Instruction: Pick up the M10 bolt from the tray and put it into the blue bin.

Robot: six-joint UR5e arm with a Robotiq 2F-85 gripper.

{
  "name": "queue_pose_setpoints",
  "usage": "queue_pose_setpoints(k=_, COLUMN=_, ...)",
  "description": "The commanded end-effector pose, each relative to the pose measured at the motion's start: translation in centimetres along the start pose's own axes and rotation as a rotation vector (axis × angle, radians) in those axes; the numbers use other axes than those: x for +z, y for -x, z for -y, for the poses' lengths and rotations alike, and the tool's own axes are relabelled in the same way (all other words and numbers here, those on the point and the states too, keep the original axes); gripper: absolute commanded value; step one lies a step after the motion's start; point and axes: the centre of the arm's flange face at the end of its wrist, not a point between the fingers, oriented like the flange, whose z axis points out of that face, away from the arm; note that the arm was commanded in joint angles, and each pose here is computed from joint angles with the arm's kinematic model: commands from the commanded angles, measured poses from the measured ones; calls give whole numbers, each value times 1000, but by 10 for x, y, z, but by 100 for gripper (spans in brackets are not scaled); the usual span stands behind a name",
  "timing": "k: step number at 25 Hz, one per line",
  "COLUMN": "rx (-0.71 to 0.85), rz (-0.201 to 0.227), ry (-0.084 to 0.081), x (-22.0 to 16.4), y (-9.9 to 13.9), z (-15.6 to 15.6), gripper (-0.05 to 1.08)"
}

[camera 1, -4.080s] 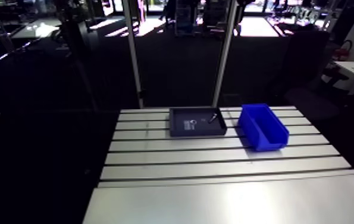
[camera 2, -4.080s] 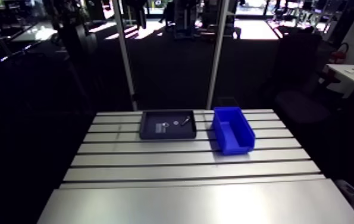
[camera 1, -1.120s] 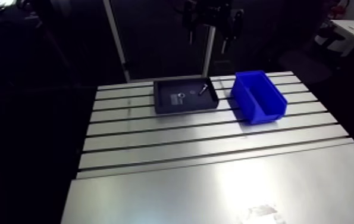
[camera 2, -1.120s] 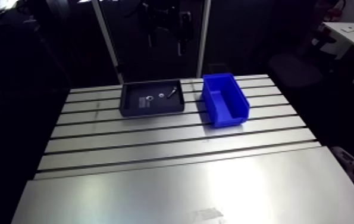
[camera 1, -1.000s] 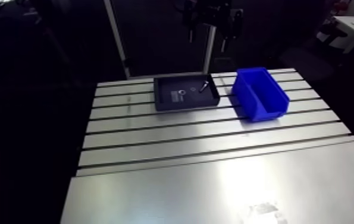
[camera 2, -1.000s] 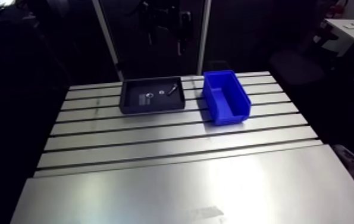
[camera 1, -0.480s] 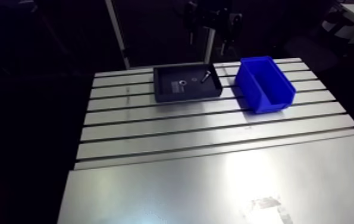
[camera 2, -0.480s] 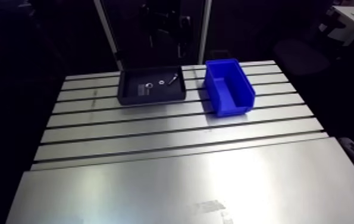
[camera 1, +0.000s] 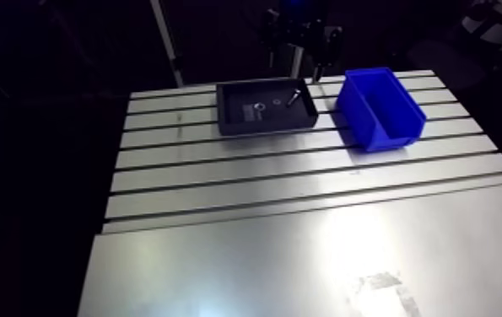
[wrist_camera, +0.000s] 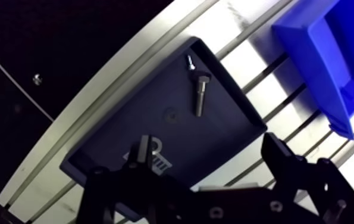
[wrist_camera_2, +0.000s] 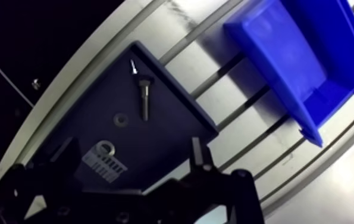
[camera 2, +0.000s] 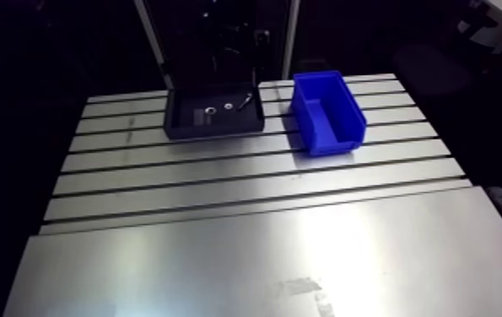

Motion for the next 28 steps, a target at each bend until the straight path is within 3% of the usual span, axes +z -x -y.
queue_pose_setpoints(k=1, rx=-2, rz=5, ry=1, x=17, y=-2, z=2, gripper=1)
queue_pose_setpoints(k=12, rx=-1, rz=21, ry=13, x=32, y=-6, z=4, gripper=6)
queue_pose_setpoints(k=24, rx=-3, rz=21, ry=15, x=33, y=-5, z=4, gripper=31)
queue_pose_setpoints(k=28, rx=-1, rz=23, ry=13, x=37, y=-9, z=2, gripper=35)
